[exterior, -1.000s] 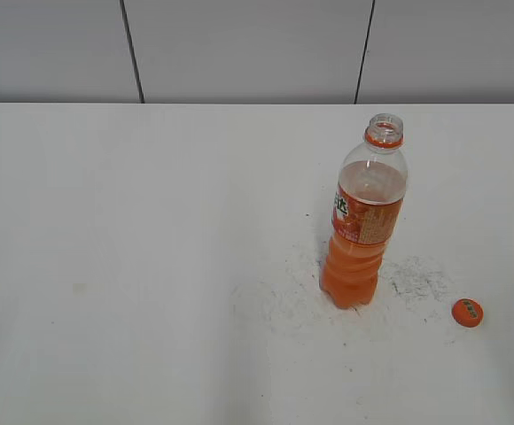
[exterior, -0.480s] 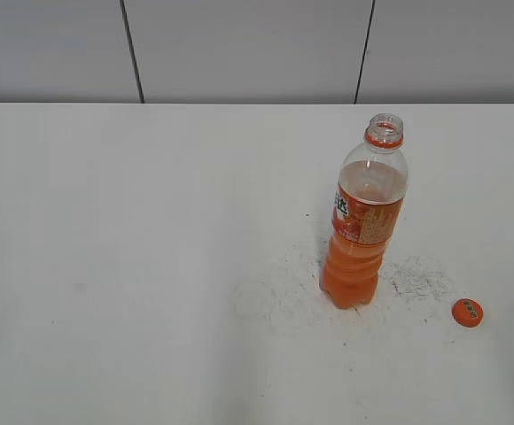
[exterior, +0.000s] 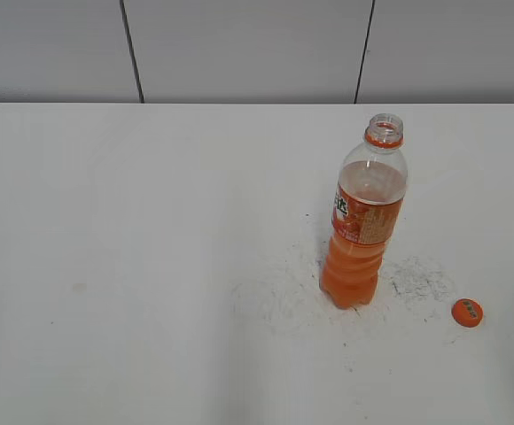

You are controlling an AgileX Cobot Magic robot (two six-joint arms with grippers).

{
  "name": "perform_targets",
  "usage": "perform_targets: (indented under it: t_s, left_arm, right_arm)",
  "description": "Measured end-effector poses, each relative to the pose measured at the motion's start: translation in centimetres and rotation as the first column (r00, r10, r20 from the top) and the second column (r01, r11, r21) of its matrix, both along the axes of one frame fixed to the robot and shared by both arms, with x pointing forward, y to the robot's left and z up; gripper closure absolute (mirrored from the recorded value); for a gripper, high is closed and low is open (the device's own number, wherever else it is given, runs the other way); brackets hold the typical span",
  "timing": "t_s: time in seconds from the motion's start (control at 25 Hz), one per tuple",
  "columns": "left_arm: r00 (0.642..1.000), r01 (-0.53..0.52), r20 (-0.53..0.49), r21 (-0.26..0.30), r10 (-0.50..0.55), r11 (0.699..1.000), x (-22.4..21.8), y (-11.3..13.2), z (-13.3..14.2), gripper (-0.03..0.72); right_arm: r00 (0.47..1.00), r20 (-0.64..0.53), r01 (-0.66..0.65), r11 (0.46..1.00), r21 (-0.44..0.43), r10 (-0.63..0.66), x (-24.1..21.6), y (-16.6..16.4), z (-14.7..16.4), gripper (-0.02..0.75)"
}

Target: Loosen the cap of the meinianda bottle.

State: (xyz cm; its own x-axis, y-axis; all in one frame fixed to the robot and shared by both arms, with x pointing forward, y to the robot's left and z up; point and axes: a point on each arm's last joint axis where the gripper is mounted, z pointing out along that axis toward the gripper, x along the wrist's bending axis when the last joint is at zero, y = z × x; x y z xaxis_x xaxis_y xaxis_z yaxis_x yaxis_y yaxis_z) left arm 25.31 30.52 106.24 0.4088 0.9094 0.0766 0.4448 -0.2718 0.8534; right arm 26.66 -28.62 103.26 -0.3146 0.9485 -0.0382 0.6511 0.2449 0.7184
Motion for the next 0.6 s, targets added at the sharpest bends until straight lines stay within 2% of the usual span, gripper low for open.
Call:
perform_targets:
  t_s: [0.16,0.28,0.36,0.6]
  left_arm:
    - [0.991,-0.132,0.021,-0.011,0.132,0.991,-0.4,0.3,0.0,0.252]
    - [0.971,-0.231,0.048,-0.026,0.232,0.973,-1.0,0.6,0.0,0.254]
    - [0.949,-0.303,0.078,-0.042,0.306,0.952,-1.7,0.7,0.0,0.254]
    - [0.886,-0.447,0.107,-0.054,0.451,0.893,-2.4,0.7,0.0,0.254]
  right_arm:
    - [0.995,0.081,0.058,0.998,0.024,-0.060,-1.1,-0.2,0.2,0.263]
    - [0.983,0.148,0.101,0.994,0.039,-0.106,-2.0,-0.3,0.3,0.263]
    - [0.971,0.200,0.124,0.991,0.052,-0.132,-2.7,-0.3,0.3,0.263]
    - [0.965,0.214,0.134,0.987,0.087,-0.150,-2.9,0.0,0.4,0.263]
